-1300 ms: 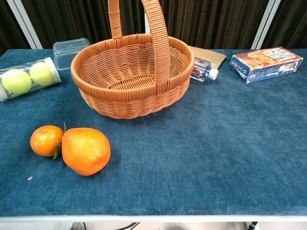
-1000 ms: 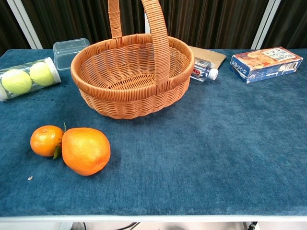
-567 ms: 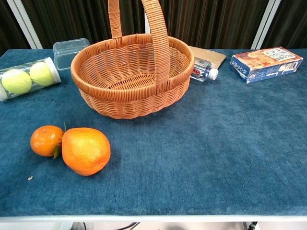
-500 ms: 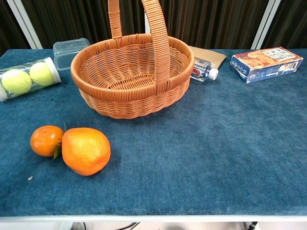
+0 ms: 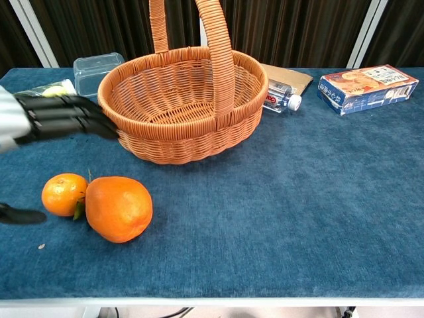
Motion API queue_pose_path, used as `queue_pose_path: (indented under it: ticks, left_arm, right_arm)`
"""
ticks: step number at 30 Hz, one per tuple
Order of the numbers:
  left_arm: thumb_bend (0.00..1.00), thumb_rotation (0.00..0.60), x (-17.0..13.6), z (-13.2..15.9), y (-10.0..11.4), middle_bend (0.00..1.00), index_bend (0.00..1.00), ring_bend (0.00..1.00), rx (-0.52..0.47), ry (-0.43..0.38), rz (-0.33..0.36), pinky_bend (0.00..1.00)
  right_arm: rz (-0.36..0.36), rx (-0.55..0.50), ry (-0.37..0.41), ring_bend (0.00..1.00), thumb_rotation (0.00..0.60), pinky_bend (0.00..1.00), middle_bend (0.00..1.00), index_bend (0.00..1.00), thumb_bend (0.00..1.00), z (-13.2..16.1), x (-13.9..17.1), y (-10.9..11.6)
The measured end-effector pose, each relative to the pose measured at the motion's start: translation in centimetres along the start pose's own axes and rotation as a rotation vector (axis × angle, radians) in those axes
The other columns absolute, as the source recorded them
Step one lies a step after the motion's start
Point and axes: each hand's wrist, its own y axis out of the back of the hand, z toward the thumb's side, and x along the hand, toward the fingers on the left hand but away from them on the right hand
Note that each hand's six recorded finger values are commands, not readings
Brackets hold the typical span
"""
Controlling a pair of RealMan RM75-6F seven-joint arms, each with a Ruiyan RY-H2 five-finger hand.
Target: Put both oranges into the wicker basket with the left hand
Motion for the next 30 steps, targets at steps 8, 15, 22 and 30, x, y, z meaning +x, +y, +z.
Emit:
queue_pose_path:
  ticks: [8, 15, 22, 30]
  left_arm:
    - [0.04, 0.6, 3.3, 1.6, -2.2, 0.15, 0.17, 0.09, 0.037, -0.077, -0.072, 0.28]
    - [0.05, 0.6, 4.5, 1.0, -3.4, 0.16, 0.17, 0.09, 0.066, -0.06, -0.128, 0.28]
    - [0.07, 0.6, 4.8, 0.4, -3.8, 0.25, 0.28, 0.09, 0.06, -0.031, -0.152, 0.27]
    - [0.08, 0.6, 4.9, 0.3, -4.1, 0.32, 0.36, 0.09, 0.018, -0.026, -0.146, 0.28]
  right_arm:
    - [0.026, 0.02, 0.004, 0.0, 0.6, 0.0, 0.0, 0.0, 0.33, 0.1, 0.6, -0.5]
    - [0.023, 0.024, 0.008, 0.0, 0.6, 0.0, 0.0, 0.0, 0.33, 0.2, 0.9, -0.4]
    - [0.023, 0.024, -0.001, 0.0, 0.6, 0.0, 0.0, 0.0, 0.33, 0.0, 1.0, -0.6]
    - [0.025, 0.032, -0.001, 0.0, 0.6, 0.0, 0.0, 0.0, 0.33, -0.1, 0.8, -0.8]
